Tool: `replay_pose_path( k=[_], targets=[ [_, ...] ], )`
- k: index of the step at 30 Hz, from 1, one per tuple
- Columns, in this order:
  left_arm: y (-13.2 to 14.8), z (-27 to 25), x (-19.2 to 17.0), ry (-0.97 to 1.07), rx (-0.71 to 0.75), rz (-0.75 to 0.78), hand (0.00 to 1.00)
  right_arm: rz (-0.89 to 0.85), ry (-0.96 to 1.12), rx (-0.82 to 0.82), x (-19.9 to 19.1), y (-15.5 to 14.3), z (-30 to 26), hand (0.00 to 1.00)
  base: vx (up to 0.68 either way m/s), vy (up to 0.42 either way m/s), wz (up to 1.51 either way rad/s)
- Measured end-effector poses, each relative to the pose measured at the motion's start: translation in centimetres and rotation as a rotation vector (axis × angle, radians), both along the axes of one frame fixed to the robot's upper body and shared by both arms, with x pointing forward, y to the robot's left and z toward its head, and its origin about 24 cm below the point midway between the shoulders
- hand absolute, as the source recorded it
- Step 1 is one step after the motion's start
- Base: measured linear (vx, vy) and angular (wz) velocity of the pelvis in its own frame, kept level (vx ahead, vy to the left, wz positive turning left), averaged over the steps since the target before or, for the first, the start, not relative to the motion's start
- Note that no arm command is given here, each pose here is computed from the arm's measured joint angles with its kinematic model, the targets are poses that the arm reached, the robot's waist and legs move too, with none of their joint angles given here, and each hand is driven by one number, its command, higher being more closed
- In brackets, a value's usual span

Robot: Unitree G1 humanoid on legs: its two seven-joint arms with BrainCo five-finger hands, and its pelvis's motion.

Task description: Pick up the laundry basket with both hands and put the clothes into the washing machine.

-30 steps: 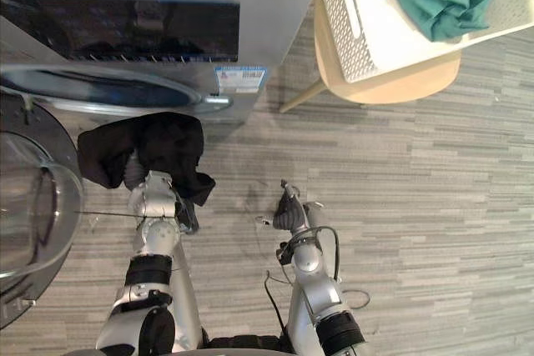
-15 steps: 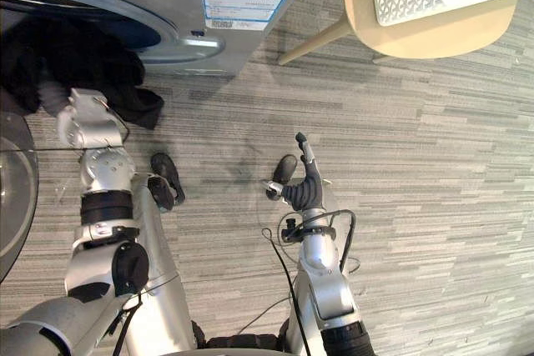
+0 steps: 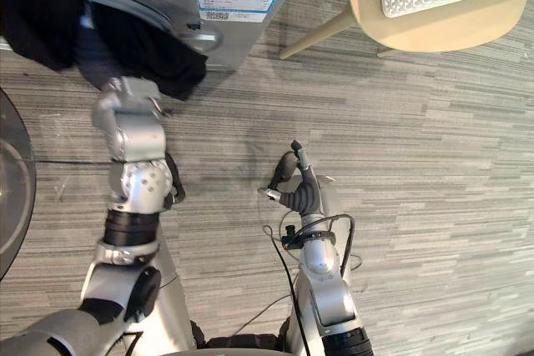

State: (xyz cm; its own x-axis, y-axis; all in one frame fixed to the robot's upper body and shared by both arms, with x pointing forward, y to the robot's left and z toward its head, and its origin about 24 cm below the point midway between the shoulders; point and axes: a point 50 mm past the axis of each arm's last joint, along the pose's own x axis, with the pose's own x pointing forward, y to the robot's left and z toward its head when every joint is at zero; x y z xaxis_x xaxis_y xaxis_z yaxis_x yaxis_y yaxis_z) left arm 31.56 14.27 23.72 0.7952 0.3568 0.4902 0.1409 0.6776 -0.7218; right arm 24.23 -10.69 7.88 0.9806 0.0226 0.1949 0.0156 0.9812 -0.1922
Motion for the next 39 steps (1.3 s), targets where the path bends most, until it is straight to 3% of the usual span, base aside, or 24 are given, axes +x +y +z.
replay_pose_path(
  k=[6,13,26,34,37,39],
  targets=[
    [2.3,0.1,0.6,0.027,0.088,0.148,1.00,0.000,0.034,-0.001,-0.7,-0.2,-0.8,0.00,-0.03,-0.066,-0.16],
    [7.2,6.6,3.1,0.023,0.258,0.407,1.00,0.047,0.020,-0.001,-2.1,-0.2,-1.1,0.00,-0.02,-0.051,-0.18],
    [3.9,14.6,2.6,-0.154,0.574,0.501,1.00,0.082,-0.003,0.030,-2.3,0.0,-1.1,0.00,-0.07,-0.007,0.00],
    [1.7,18.3,1.6,-0.253,0.856,0.644,1.00,0.085,-0.013,0.038,-2.3,0.0,-1.1,0.00,-0.09,0.056,-0.02],
    [1.2,19.9,1.0,-0.273,0.997,0.829,1.00,0.091,-0.045,0.043,-2.4,0.1,-0.6,0.00,-0.09,0.041,-0.04],
    [3.3,21.2,0.8,-0.204,1.093,1.057,1.00,0.101,-0.064,0.045,-2.5,0.2,-0.3,0.00,-0.08,0.024,-0.13]
  ],
)
